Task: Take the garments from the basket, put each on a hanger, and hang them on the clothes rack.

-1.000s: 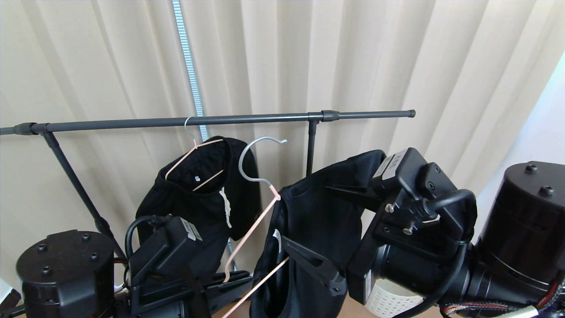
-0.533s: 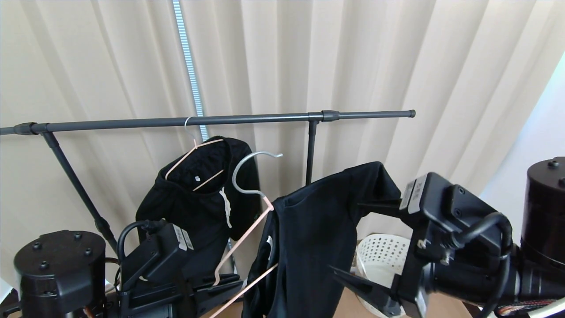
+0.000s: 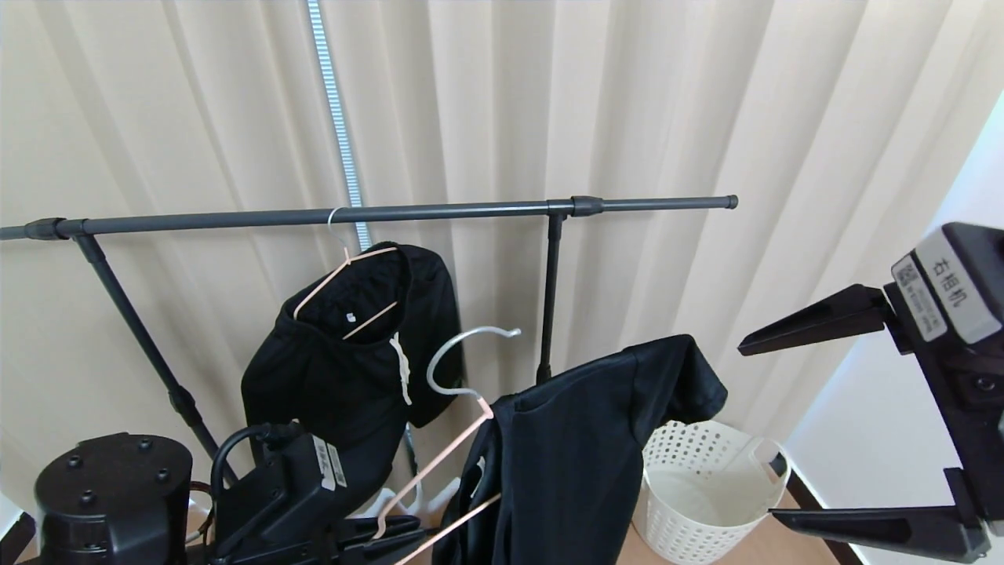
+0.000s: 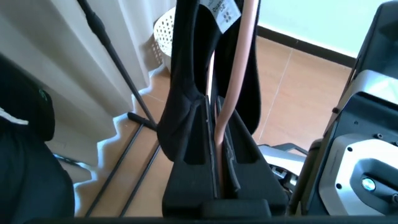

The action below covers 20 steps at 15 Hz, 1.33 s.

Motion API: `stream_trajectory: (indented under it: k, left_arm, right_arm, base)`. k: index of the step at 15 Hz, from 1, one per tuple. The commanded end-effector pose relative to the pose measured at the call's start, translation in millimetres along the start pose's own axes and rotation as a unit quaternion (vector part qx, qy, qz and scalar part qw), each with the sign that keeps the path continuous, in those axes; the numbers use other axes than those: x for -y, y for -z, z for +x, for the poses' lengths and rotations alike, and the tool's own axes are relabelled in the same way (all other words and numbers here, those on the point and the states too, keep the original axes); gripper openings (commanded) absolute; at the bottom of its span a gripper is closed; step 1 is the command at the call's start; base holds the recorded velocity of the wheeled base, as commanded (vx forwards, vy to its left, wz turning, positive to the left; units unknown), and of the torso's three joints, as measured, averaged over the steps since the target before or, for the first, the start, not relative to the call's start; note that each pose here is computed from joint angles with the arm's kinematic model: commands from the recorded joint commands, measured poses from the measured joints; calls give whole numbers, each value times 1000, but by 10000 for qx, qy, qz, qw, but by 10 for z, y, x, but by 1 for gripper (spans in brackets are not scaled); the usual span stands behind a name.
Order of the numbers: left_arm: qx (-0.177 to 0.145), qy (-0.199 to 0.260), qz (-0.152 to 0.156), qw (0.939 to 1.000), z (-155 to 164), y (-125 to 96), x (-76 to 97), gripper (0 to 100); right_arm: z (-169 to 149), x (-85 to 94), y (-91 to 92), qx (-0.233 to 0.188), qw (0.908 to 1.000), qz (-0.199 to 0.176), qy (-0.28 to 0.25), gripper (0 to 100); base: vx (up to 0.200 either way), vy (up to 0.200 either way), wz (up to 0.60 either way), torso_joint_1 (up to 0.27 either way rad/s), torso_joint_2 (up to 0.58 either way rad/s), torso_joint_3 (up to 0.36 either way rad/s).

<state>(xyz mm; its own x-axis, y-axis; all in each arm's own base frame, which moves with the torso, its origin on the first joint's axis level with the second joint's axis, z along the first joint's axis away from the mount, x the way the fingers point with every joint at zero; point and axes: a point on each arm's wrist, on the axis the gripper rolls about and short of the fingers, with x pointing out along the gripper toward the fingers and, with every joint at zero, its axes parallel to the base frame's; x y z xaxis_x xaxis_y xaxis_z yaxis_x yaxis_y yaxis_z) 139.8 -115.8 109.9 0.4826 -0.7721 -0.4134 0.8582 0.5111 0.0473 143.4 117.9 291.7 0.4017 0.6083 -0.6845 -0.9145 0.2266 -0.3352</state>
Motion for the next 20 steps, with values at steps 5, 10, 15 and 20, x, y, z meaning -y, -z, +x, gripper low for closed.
stream_trajectory:
  k: [5, 10, 15, 20]
  left_arm:
    - [-59, 335, 133, 9993, 10, 28, 137, 0]
    - [-102, 504, 203, 9985, 14, 50, 207, 0]
    - [-80, 500, 210, 9985, 14, 40, 205, 0]
    - [-82, 492, 202, 9985, 14, 40, 205, 0]
  right_arm:
    - [677, 539, -108, 73, 9902, -491, -1306, 100]
    - [1065, 643, -75, 138, 9826, -405, -1805, 100]
    - [1201, 590, -98, 115, 9779, -424, -2046, 100]
    - [1318, 544, -120, 103, 9738, -443, -2226, 100]
  base:
    - [0, 0, 0, 0, 0, 0]
    - [0, 0, 0, 0, 0, 0]
    - [0, 0, 0, 0, 0, 0]
    - [0, 0, 0, 0, 0, 0]
